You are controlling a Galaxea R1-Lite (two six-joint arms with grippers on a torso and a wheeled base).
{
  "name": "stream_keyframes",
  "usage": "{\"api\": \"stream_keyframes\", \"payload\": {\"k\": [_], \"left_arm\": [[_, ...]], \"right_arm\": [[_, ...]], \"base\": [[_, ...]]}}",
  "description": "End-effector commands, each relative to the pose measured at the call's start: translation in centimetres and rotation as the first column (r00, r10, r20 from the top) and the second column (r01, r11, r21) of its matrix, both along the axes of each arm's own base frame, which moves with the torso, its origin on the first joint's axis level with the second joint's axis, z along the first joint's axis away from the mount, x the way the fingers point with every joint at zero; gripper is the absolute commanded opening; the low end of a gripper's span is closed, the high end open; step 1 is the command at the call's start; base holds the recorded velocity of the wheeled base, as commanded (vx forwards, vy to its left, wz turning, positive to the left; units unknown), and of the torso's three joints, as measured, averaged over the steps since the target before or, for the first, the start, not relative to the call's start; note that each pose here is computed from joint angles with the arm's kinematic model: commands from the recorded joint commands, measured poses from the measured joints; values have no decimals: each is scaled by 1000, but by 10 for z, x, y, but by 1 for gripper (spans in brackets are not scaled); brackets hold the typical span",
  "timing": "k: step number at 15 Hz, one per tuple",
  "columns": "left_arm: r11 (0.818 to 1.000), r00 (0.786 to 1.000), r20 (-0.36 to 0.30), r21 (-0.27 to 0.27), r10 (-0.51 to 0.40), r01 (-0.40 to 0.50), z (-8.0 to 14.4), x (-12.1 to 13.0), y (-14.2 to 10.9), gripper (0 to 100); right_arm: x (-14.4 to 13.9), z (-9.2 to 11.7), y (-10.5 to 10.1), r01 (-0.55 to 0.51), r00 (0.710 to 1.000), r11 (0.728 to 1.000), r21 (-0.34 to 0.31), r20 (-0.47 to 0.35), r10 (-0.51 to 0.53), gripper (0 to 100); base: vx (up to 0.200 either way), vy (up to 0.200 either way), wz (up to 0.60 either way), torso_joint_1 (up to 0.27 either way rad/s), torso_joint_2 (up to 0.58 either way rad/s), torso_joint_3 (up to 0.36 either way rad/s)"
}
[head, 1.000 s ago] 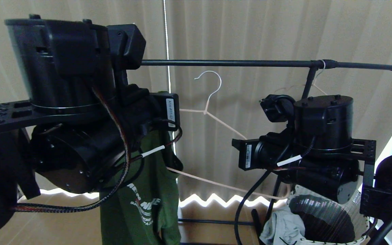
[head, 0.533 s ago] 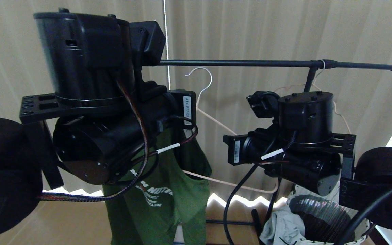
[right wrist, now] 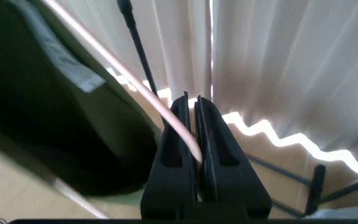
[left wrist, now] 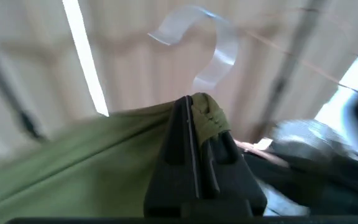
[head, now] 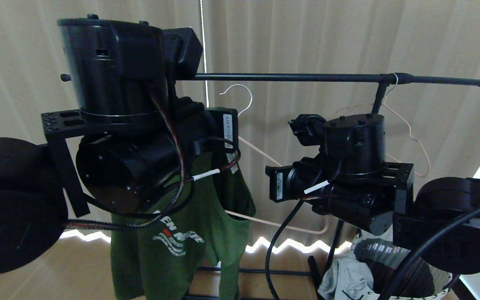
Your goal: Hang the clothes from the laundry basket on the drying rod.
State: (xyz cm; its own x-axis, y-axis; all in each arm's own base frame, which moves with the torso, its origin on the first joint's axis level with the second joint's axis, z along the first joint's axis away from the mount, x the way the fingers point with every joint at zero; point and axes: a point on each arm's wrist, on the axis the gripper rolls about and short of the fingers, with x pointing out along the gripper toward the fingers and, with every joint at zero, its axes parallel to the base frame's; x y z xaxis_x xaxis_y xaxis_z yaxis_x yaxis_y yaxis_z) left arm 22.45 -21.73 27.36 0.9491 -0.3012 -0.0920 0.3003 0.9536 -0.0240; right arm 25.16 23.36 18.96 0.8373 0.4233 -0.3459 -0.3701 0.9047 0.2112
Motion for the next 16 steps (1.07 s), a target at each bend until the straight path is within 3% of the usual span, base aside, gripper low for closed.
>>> {"api": "stream_keyframes", "payload": {"k": [1, 4, 10, 12, 16], "left_arm": [[994, 994, 9, -9, 107, -107, 4, 17, 28, 0], [984, 984, 20, -16, 180, -179, 10, 19, 55, 0], [980, 980, 3, 4, 199, -199, 8, 14, 64, 0], [984, 984, -7, 12, 178, -178, 4, 11, 61, 0], [998, 998, -19, 20, 64, -64, -2, 0, 28, 0]], "right_arm": [[3, 2, -11, 35, 999, 999, -19, 12, -34, 0], [14, 6, -31, 140, 989, 988, -61, 49, -137, 0], [25, 12, -52, 228, 972, 970, -84, 87, -220, 0], [28, 11, -50, 228, 971, 970, -83, 89, -220, 0], [34, 14, -45, 227, 970, 971, -71, 100, -220, 0]], "base": [[0, 0, 0, 0, 0, 0], [0, 0, 0, 0, 0, 0], [0, 0, 0, 0, 0, 0], [0, 0, 0, 0, 0, 0], [0, 0, 0, 0, 0, 0]]}}
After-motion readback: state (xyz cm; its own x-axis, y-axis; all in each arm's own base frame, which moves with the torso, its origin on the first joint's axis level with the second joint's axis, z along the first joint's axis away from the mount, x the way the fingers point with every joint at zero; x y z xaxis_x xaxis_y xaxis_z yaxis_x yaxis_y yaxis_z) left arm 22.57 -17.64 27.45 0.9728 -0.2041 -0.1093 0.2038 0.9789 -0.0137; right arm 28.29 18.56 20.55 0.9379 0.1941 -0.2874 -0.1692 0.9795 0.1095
